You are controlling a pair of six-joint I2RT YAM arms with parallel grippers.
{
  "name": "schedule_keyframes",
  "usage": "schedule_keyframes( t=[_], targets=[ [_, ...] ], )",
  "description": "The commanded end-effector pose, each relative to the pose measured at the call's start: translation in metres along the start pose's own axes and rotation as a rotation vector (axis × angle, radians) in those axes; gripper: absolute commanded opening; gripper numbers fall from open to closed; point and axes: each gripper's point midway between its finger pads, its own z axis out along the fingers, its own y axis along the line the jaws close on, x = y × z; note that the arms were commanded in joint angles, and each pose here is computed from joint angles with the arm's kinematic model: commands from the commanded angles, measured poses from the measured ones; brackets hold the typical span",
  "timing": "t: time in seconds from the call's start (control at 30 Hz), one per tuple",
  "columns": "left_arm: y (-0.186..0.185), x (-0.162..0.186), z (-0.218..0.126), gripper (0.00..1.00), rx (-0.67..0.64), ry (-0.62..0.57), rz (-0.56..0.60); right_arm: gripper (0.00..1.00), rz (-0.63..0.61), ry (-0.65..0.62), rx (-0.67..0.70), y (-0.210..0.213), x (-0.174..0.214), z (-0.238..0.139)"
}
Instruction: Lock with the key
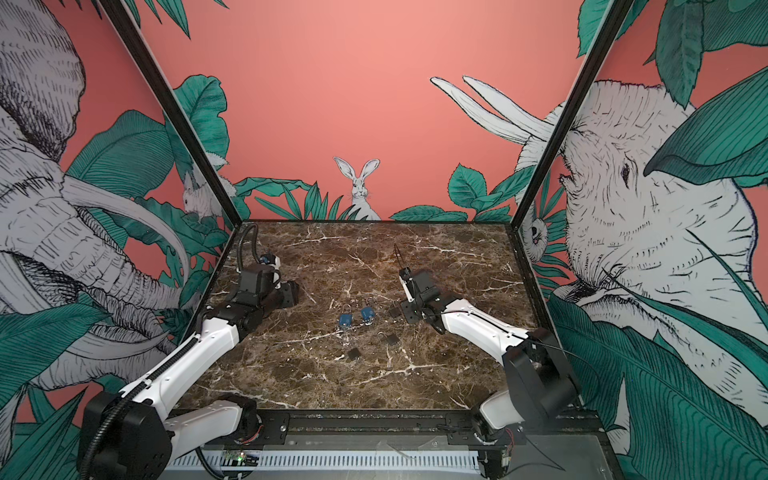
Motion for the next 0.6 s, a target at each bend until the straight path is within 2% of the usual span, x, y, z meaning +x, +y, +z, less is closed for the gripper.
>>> schedule_keyframes(
  t=[0.0, 0.2, 0.57],
  targets=[
    [-0.003, 0.007, -0.006, 0.63, 0.022, 0.029, -0.029, 0.53, -0.015, 0.030, -0.065, 0.021, -0.007, 0.009],
    [-0.002, 0.010, -0.006, 0.63, 0.017, 0.036, -0.020, 0.49, -0.040, 0.103, -0.117, 0.039, -0.005, 0.032],
    [0.001, 0.015, -0.003, 0.63, 0.003, 0.048, -0.009, 0.45, -0.052, 0.171, -0.101, 0.039, 0.004, 0.049]
  ],
)
